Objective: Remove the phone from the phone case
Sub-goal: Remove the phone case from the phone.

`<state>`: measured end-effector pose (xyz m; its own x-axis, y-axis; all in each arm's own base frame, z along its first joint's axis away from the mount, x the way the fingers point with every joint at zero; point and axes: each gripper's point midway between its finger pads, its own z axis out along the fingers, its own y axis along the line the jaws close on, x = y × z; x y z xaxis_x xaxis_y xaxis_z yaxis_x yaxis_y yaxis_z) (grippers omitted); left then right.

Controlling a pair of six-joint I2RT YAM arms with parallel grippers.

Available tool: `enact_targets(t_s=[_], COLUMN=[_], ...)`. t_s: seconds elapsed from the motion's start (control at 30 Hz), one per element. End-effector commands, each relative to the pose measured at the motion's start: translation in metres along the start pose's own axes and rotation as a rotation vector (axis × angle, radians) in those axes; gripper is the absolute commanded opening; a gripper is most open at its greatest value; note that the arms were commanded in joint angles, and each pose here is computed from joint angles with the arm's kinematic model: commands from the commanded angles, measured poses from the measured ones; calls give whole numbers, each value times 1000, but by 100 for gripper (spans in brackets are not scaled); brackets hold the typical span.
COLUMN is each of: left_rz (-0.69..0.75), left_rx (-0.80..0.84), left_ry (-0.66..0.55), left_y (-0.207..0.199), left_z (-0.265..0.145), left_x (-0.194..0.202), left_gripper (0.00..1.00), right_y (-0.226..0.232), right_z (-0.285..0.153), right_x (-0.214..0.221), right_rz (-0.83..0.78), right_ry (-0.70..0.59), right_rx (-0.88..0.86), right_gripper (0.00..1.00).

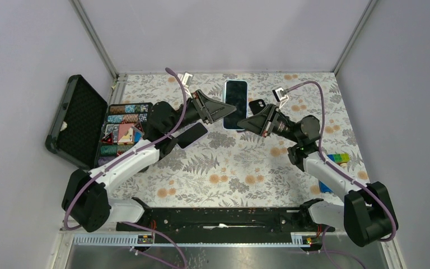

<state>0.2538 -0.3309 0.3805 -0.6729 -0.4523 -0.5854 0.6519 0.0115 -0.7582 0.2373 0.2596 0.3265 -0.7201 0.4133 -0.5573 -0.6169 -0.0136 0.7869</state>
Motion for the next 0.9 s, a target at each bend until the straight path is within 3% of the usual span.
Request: enact_targets(t_s=[0.0,0.1,0.23,0.4,0.53,0.8,0.87], left_rz=[177,265,262,224,210,214,199], left_rx=[18,-92,-168,-119,-15,41,56], left_ry=[-28,-3,28,64,142,136,138], left_y=[-26,-13,2,2,-9,-19,-22], left_z=[-11,-19,-25,-22,-21,-30,-29], left_x=[-17,-25,-26,-20,-5,2,2], left_gripper=[62,71,73,71,60,45,36], right_y=[35,35,26,18,18,21,22], right_z=[4,0,-7,-14,-18,-19,-18], right_x=[-5,7,23,36,38,35,33], right_rz=[-110,-133,-160,-196,-232,-274,-270], right_ry=[38,108,183,244,256,248,241], right_rx=[-113,-125,-111,-90,-65,-44,-46], right_gripper=[0,0,0,0,0,0,0])
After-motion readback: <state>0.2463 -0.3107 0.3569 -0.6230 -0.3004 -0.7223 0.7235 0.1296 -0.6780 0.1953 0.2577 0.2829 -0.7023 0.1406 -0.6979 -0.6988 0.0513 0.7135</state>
